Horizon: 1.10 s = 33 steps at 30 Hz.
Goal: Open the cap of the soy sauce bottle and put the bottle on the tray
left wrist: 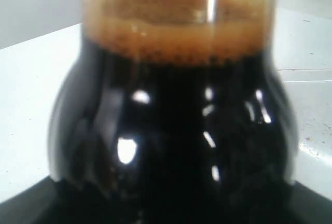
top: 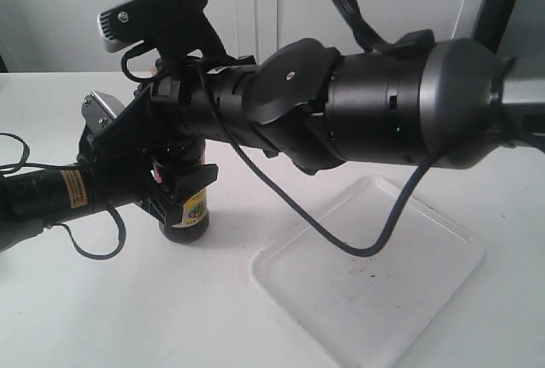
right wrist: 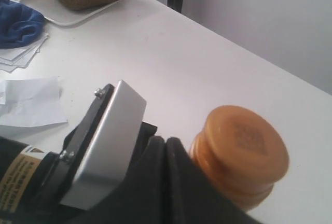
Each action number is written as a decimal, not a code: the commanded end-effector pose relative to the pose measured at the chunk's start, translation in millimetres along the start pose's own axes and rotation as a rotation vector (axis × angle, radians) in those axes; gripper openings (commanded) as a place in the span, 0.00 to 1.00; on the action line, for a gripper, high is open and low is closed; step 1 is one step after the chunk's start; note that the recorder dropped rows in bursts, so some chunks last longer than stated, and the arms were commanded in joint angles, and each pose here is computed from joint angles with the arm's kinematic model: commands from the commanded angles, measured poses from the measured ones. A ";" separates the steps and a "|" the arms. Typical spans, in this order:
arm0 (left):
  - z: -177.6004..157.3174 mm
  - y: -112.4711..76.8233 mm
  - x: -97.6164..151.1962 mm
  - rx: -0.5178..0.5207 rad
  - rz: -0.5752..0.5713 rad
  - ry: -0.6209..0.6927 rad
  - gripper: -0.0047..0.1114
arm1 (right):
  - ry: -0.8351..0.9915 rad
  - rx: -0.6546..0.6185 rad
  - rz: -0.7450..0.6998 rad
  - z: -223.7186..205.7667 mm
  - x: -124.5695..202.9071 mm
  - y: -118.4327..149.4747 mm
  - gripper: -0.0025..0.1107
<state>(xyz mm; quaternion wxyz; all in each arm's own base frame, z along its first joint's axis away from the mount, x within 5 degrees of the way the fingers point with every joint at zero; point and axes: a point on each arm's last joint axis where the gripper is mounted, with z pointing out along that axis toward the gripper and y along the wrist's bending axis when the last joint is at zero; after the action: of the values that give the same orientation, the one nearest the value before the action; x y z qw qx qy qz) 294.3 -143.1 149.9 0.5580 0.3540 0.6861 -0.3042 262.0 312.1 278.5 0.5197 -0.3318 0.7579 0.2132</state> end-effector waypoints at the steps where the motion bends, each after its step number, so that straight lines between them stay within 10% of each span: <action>1: 1.1 -1.9 1.4 0.011 0.006 0.008 0.04 | -0.017 0.044 -0.004 -0.1 -3.8 -14.2 0.02; 33: 1.1 -1.4 1.2 0.006 0.017 0.006 0.04 | -0.058 0.051 -0.122 -16.5 -19.9 -22.3 0.02</action>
<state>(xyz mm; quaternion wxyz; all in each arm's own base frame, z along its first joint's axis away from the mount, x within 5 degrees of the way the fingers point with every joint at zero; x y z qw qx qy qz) 294.2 -144.0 150.0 0.5591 0.3539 0.6860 -0.3026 268.8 295.9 298.1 0.5485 -0.3537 0.7343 0.1867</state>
